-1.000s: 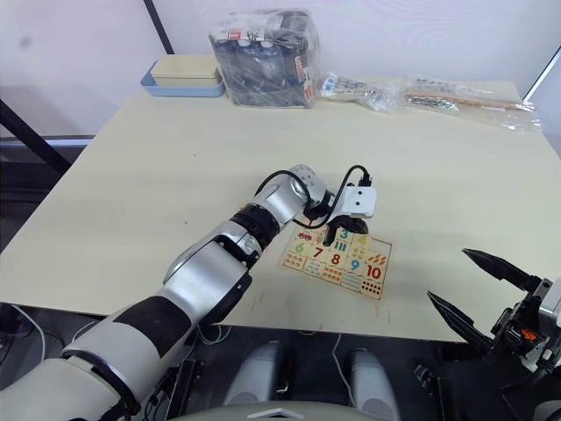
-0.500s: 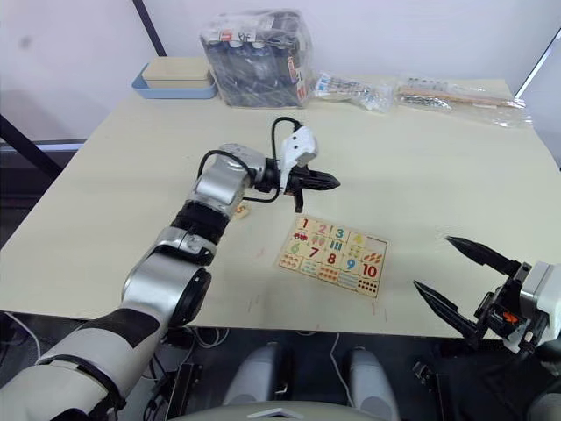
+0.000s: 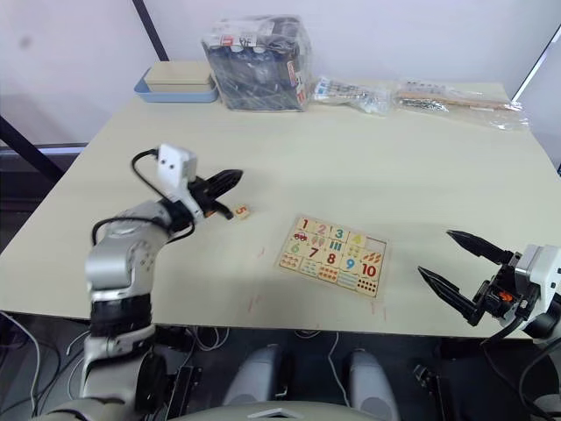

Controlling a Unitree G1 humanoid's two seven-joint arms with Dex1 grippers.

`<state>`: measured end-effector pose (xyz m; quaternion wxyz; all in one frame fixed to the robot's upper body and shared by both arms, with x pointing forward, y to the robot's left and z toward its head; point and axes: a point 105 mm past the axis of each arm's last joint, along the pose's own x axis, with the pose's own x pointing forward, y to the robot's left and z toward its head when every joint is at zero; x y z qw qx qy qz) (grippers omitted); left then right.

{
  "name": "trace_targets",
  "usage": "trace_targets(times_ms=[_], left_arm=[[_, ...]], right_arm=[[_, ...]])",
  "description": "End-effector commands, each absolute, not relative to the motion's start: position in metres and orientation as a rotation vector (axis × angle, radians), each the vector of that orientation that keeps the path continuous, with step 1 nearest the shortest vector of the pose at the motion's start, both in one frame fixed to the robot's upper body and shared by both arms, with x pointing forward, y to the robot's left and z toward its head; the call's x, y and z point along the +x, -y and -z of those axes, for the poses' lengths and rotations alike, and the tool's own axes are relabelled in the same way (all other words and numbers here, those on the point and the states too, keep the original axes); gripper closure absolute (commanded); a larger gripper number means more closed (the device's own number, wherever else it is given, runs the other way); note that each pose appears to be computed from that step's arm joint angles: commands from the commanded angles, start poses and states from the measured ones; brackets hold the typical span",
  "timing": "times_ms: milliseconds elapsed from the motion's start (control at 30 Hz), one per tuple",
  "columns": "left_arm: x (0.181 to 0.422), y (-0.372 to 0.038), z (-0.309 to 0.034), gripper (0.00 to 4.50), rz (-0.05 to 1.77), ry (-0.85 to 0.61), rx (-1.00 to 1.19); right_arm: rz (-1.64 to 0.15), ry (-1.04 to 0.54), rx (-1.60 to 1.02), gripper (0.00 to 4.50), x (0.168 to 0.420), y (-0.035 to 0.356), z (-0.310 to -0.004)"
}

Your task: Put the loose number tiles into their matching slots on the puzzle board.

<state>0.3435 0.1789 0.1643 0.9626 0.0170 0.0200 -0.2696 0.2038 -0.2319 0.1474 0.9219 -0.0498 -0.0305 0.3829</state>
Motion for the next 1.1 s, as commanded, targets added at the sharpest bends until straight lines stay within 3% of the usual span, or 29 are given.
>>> trace_targets(times_ms=[33, 300, 500, 633, 733, 867, 1100], left_arm=[[0.320, -0.195, -0.173, 4.45, 0.501, 0.010, 0.049], [0.272, -0.235, -0.140, 4.45, 0.433, -0.082, 0.020], [0.257, -0.246, -0.125, 4.45, 0.435, -0.155, 0.021], [0.247, -0.252, -0.112, 2.86, 0.467, -0.209, 0.030], [0.245, -0.254, -0.109, 1.31, 0.482, -0.220, 0.029], [0.245, -0.255, -0.105, 0.05, 0.495, -0.232, 0.027], [0.255, -0.245, -0.114, 0.01, 0.562, -0.222, 0.039]], right_arm=[[-0.780, 0.059, -0.130, 0.00, 0.203, 0.239, -0.151], [-0.730, 0.033, -0.119, 0.00, 0.202, 0.257, -0.149], [-0.710, -0.049, -0.124, 0.00, 0.184, 0.264, -0.139], [-0.681, -0.079, -0.111, 0.00, 0.173, 0.266, -0.132], [-0.663, -0.089, -0.103, 0.00, 0.167, 0.267, -0.129], [-0.649, -0.087, -0.102, 0.00, 0.164, 0.268, -0.128], [-0.674, -0.062, -0.110, 0.00, 0.164, 0.265, -0.133]])
